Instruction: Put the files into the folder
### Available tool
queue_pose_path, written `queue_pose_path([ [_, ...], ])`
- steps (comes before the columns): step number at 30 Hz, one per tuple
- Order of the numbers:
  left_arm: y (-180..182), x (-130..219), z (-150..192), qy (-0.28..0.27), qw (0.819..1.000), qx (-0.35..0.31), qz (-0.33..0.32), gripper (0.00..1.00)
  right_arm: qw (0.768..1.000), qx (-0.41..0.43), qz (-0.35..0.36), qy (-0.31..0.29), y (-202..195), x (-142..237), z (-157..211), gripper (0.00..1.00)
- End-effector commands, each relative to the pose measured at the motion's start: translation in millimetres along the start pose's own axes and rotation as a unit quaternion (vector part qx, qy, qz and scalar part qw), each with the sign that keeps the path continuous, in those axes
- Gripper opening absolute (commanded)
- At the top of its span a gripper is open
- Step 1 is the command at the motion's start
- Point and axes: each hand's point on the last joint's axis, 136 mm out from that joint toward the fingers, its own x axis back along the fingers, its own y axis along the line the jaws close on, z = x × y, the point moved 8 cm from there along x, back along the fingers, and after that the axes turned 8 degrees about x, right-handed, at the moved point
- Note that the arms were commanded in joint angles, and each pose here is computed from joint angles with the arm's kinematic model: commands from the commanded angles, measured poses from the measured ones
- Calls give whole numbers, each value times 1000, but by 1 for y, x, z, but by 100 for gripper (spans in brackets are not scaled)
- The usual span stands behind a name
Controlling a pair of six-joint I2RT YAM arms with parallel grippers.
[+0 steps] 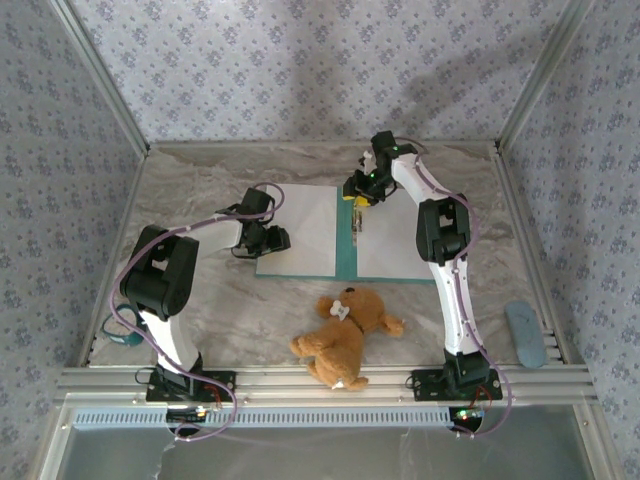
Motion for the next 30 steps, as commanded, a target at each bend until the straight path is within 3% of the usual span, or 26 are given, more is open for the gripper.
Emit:
queue_pose_path([
  [1,19,-13,21,50,998,14,-48,45,1000,14,-20,4,4,3,-1,45],
  [18,19,-14,20,50,997,14,-50,45,992,57,-116,0,35,30,5,42],
  [30,20,-15,21,52,997,15,-51,45,988,86,-127,28,48,48,50,41],
])
